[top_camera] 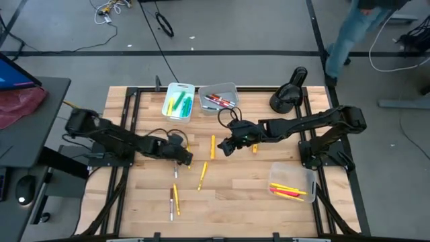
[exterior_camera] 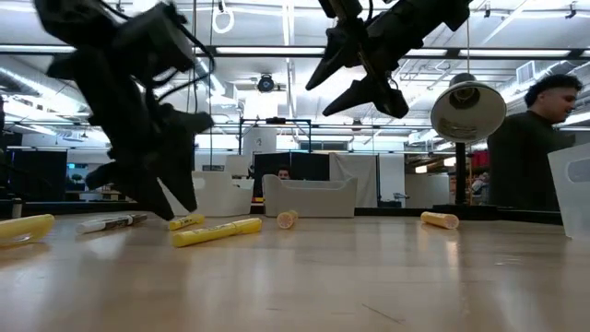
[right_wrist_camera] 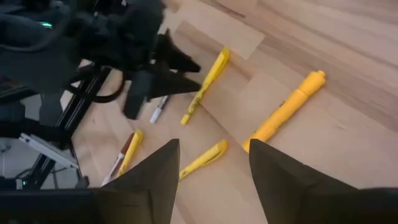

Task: Pick & Place Markers
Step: Put the yellow pen into the transparent bin

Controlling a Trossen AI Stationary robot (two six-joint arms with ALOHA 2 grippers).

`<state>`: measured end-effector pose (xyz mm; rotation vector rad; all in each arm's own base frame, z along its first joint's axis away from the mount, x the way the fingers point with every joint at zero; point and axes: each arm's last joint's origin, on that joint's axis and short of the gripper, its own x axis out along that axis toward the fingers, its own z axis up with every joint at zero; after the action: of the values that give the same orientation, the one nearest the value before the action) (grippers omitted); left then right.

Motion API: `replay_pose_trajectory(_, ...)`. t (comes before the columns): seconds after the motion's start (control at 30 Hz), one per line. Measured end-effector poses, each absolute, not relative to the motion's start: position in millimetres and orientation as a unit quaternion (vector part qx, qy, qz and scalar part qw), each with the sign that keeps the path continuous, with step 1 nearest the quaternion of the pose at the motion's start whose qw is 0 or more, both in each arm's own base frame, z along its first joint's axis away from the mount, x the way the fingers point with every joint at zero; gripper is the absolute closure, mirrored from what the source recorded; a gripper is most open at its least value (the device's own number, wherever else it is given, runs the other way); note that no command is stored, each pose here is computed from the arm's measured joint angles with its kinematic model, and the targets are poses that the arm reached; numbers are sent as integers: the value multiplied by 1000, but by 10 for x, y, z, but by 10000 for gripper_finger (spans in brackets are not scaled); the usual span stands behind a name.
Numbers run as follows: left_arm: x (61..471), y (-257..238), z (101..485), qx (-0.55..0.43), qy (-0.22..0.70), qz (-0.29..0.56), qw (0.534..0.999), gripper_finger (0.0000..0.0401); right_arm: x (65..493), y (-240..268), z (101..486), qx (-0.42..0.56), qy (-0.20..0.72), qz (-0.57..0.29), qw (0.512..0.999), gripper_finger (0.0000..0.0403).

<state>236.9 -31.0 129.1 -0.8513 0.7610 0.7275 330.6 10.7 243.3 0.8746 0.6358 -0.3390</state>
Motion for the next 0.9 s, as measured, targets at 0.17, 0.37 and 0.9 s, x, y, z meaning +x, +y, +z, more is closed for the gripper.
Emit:
replay_pose_trajectory(0.17,2572,-273,1220,-374,388,385,749,213,3285,115,2460,389,311,-138,856,214)
replay_pose_trajectory(0.37,2719,-266,1199,-352,394,409,744,237,3253,132,2490,363,330,-97,866,213)
replay_pose_trajectory(0.9,2723,-206,1108,-392,336,478,711,363,2920,131,2765,271,361,-44,891,213)
